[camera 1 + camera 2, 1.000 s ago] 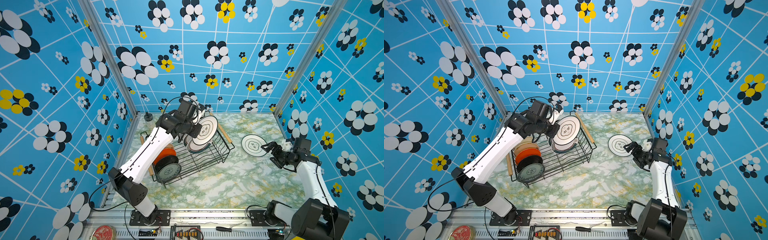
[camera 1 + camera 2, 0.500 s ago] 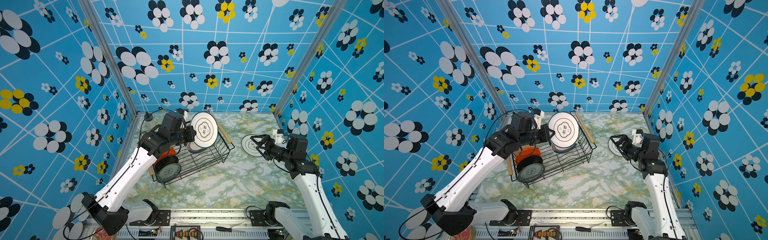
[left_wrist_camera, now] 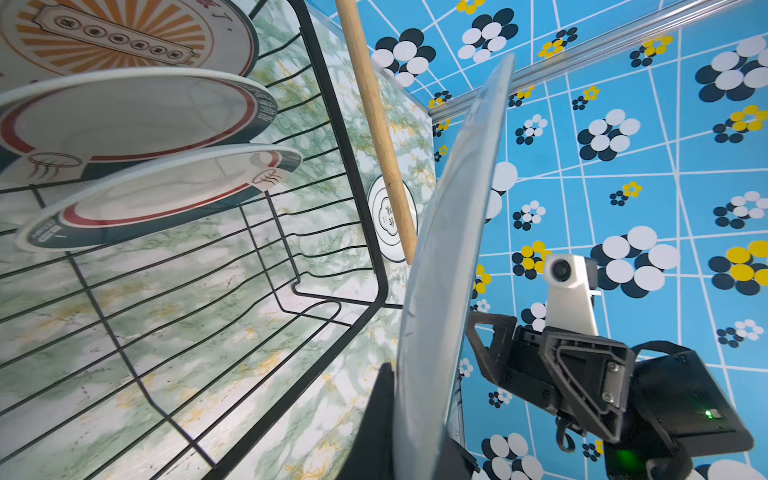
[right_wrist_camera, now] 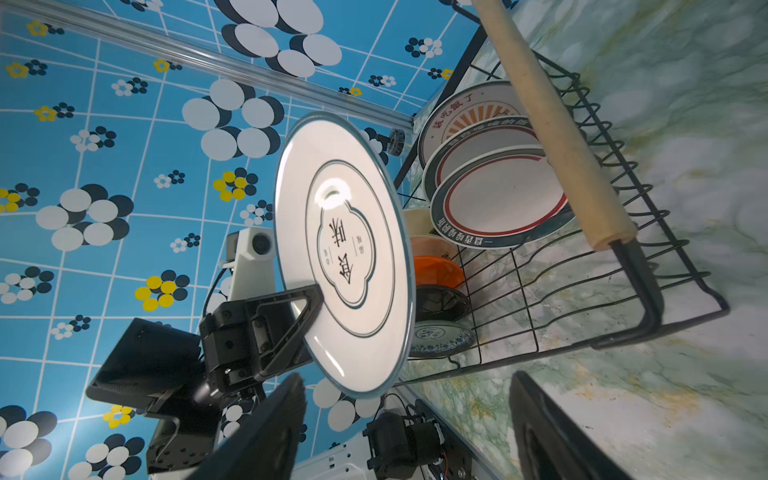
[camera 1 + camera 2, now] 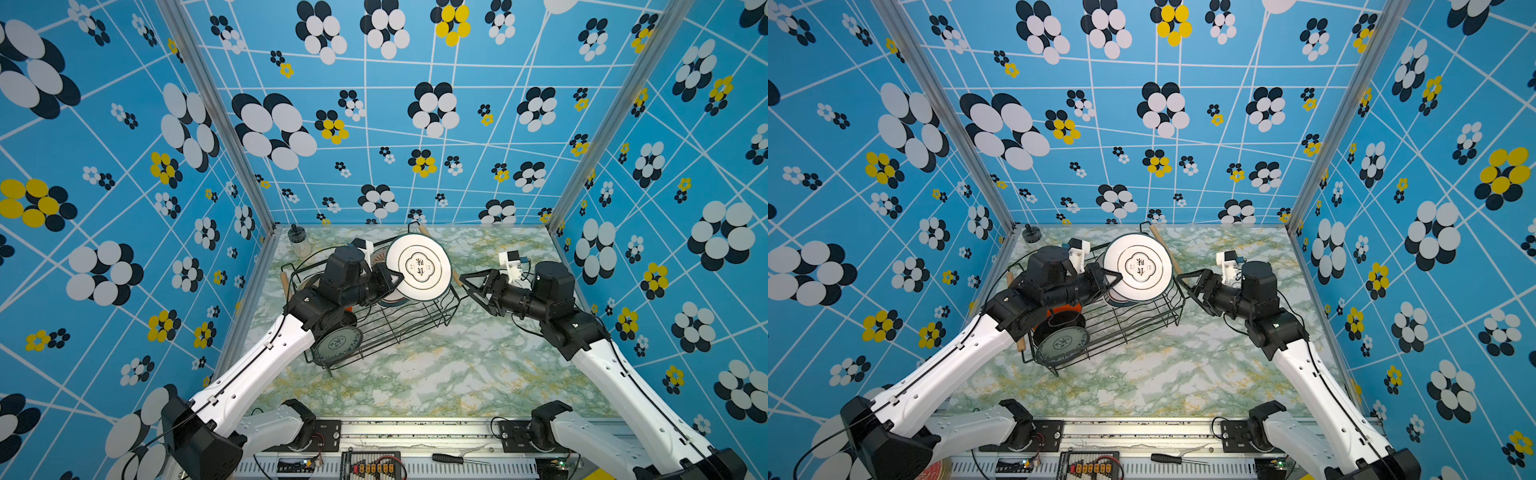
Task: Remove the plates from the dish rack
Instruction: 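Grasp the white plate's rim with the right gripper while the left holds it, then carry the plate away from the rack with the right gripper while the left releases, then lower the white plate onto the first plate on the table with the right gripper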
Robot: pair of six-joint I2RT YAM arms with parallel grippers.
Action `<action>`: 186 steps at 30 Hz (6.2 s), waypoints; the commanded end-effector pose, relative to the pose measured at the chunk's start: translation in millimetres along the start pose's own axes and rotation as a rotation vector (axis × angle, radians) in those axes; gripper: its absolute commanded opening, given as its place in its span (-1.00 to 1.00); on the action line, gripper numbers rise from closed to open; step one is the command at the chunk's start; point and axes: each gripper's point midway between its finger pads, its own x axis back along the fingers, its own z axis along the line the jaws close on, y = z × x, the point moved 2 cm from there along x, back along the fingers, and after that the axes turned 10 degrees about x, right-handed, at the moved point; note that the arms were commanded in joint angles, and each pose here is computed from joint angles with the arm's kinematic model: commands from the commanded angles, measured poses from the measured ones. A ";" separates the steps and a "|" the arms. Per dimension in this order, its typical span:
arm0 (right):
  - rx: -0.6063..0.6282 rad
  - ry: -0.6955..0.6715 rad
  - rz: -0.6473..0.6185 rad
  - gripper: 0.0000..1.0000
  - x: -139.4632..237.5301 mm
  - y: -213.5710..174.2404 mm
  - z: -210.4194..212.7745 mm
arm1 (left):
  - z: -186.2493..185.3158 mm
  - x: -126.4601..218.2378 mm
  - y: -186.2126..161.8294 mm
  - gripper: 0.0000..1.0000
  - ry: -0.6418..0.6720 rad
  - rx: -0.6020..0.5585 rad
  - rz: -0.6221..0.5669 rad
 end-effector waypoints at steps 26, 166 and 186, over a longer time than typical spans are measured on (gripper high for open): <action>0.045 0.159 -0.074 -0.57 -45.6 31.6 36.9 | -7.1 -40.4 -7.4 -0.91 -0.222 0.133 0.123; -0.361 -0.857 0.014 -0.01 94.3 44.4 -346.5 | 59.6 -2.7 44.0 0.98 0.773 -0.742 -0.102; -0.298 -0.946 0.114 0.28 77.5 54.4 -344.9 | 68.1 -4.9 42.2 0.99 0.774 -0.722 -0.069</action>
